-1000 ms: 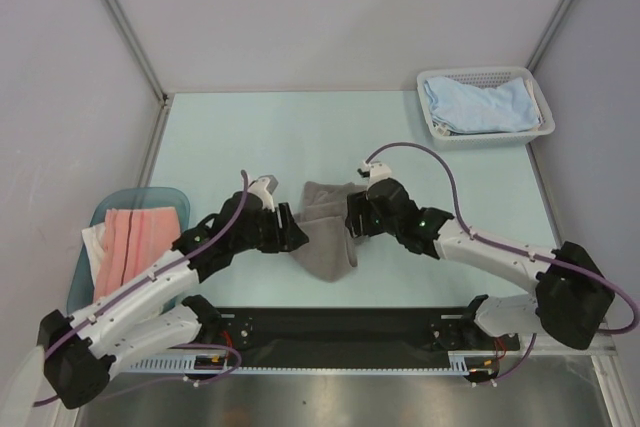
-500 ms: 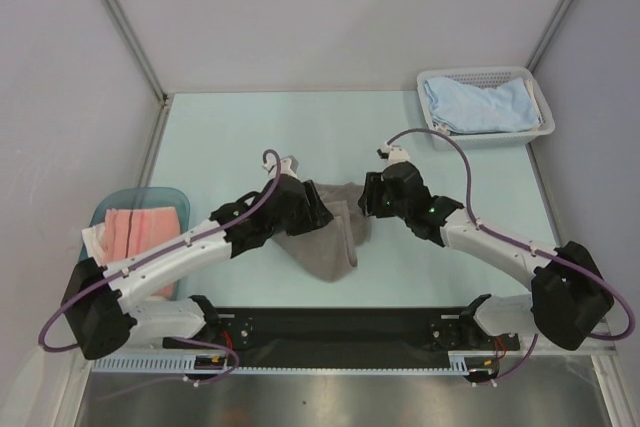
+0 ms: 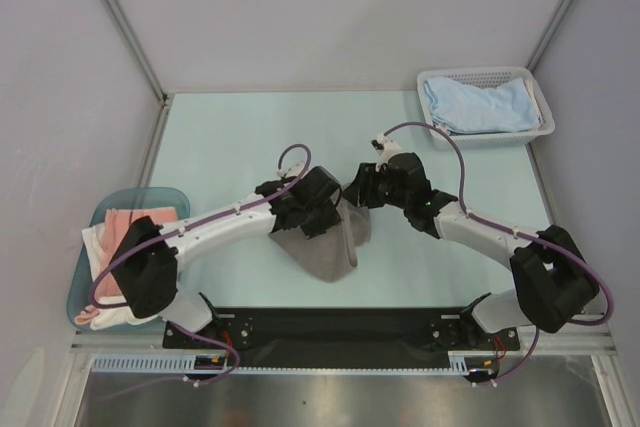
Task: Fold and stack the towels
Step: Flatten out the crumpled towel
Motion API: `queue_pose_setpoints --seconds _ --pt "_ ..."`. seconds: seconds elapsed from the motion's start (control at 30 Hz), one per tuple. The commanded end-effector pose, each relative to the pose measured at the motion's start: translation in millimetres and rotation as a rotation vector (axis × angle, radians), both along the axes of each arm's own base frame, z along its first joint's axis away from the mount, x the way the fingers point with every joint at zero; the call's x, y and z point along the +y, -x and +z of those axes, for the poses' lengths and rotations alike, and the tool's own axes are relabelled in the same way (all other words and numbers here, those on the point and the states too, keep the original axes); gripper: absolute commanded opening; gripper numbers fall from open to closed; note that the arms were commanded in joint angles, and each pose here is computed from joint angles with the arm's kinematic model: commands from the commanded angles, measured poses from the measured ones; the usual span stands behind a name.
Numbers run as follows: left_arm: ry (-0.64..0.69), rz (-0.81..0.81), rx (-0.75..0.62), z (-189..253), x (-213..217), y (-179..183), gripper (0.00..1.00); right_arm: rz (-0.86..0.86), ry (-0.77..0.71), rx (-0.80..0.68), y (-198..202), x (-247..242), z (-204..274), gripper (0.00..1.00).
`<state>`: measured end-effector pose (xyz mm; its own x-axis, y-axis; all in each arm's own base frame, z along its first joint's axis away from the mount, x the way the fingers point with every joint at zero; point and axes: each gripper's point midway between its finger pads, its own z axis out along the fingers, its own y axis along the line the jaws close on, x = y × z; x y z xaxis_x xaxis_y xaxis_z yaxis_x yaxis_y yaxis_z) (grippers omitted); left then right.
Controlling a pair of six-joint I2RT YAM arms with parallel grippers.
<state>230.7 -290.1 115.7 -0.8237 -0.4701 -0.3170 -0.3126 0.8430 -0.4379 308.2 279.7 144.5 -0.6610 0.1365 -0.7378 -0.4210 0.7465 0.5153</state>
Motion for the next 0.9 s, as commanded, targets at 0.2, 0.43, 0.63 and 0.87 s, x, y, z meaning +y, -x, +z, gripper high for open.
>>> queue_pose_setpoints --seconds 0.2,0.43,0.63,0.87 --pt "0.012 0.017 0.035 7 -18 0 0.61 0.079 -0.082 -0.001 0 19 -4 0.49" --pt "0.017 -0.026 0.021 6 -28 1 0.61 0.088 -0.084 0.019 1 22 -12 0.49" --pt "-0.022 -0.023 0.055 -11 -26 3 0.61 0.096 -0.077 0.027 3 24 -17 0.49" --pt "-0.024 -0.023 0.040 -11 -22 4 0.38 0.098 -0.070 0.035 4 23 -21 0.49"
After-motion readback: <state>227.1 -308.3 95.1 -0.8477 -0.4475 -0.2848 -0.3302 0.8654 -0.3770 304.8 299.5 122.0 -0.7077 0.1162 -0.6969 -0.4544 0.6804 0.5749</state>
